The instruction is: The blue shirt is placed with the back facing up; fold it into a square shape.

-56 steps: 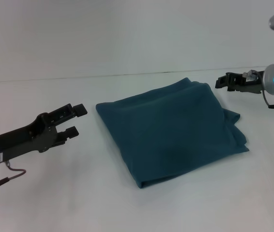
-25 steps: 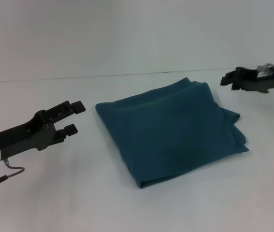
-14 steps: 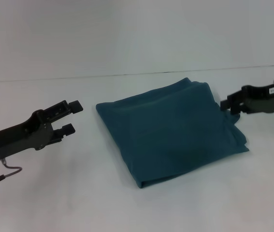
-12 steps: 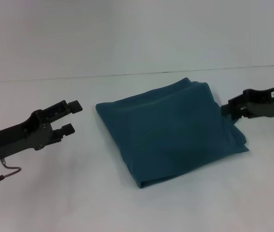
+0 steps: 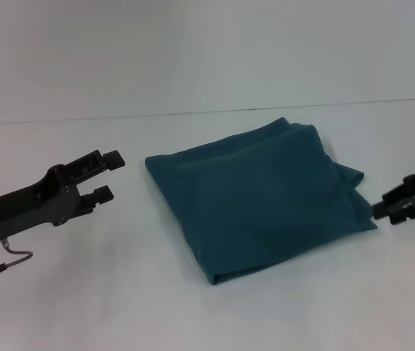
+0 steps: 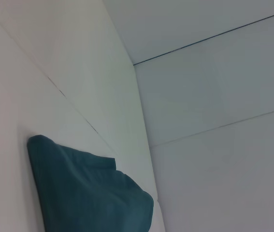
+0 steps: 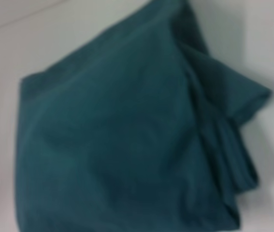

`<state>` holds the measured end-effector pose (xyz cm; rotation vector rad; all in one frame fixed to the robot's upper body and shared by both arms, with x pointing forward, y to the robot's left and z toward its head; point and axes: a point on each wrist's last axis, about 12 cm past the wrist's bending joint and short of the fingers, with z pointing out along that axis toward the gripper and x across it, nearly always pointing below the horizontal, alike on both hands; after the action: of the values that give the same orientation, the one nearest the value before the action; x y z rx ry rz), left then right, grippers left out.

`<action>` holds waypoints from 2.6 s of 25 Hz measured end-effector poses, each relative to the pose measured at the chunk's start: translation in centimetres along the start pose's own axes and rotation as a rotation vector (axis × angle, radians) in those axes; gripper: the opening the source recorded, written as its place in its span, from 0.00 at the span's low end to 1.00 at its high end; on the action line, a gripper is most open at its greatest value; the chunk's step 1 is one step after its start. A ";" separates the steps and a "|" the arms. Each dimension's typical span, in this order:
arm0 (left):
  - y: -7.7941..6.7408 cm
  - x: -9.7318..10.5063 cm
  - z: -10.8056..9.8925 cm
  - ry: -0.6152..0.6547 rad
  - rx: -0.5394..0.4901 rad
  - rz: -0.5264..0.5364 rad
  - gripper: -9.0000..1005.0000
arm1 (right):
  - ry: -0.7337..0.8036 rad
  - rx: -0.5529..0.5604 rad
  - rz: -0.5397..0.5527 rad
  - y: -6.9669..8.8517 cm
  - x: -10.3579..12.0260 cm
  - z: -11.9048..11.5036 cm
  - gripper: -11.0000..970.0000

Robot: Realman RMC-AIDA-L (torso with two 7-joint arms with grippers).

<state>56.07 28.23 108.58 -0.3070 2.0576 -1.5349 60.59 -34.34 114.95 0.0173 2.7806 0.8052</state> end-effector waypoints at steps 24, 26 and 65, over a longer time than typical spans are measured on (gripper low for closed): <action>0.0 0.1 0.3 0.000 0.002 0.003 0.93 | -0.075 0.043 0.078 -1.5 1.0 3.7 0.40; -0.1 0.1 0.3 0.001 0.002 0.004 0.93 | -0.076 0.040 0.086 -1.5 1.1 3.9 0.40; 0.1 0.2 0.1 -0.005 -0.002 -0.001 0.92 | -0.213 0.021 0.114 -1.8 -0.3 2.4 0.04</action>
<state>56.00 28.06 108.37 -0.3122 2.0557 -1.5310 61.61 -34.63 112.07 0.2520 2.6049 0.7530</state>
